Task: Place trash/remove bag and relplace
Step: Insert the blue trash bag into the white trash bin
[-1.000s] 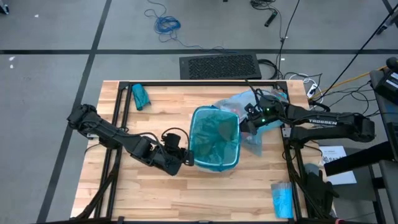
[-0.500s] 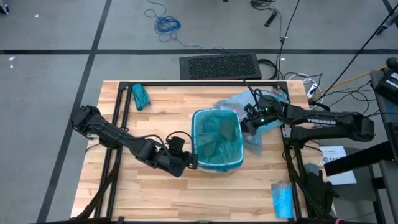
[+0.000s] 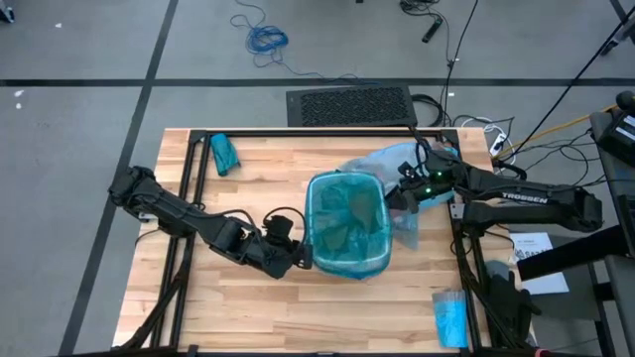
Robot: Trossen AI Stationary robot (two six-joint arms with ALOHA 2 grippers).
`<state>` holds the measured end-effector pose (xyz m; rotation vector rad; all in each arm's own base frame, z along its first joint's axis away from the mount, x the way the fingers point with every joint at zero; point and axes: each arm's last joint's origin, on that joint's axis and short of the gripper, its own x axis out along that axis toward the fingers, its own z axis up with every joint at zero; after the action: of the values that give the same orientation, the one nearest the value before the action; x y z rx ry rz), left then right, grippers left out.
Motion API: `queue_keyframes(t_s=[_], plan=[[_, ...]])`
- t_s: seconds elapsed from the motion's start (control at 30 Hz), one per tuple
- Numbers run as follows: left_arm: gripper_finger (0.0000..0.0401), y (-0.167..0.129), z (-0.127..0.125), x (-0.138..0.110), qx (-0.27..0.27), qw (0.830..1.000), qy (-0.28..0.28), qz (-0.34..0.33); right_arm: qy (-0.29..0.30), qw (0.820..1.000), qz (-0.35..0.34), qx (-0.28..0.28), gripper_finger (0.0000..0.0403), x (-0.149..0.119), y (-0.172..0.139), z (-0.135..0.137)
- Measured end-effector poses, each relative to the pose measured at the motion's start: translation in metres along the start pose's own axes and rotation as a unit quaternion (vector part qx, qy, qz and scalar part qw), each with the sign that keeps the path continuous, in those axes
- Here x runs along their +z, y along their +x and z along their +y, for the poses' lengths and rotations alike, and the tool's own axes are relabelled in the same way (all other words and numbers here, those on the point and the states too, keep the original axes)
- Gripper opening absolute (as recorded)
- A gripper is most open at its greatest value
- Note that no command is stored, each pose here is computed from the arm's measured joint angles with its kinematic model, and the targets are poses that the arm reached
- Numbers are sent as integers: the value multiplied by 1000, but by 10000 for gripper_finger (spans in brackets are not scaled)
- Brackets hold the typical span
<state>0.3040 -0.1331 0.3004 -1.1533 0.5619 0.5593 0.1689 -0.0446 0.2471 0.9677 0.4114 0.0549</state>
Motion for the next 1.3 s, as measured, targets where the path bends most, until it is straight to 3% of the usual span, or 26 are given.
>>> queue_keyframes(t_s=[0.27, 0.53, 0.67, 0.93, 1.1, 1.3], plan=[[0, -14, -4, -6, -30, 999, 3, 20, -5, 999, -20, 25, 159, -1, -11, 9], [0, -30, -6, 0, -48, 999, 9, -17, -1, 999, -34, 41, 206, -3, -22, 16], [0, -31, -6, 0, -51, 998, 22, -14, 11, 999, -22, 27, 214, -7, -23, 14], [0, -29, -3, -6, -33, 997, 24, 71, 15, 999, -21, 20, 215, -8, -25, 13], [0, -30, -2, -6, -30, 997, 20, 62, 5, 998, -43, 40, 215, -6, -29, 19], [0, -30, 0, -3, -21, 999, 40, -1, 8, 998, -50, 32, 215, -6, -29, 18]])
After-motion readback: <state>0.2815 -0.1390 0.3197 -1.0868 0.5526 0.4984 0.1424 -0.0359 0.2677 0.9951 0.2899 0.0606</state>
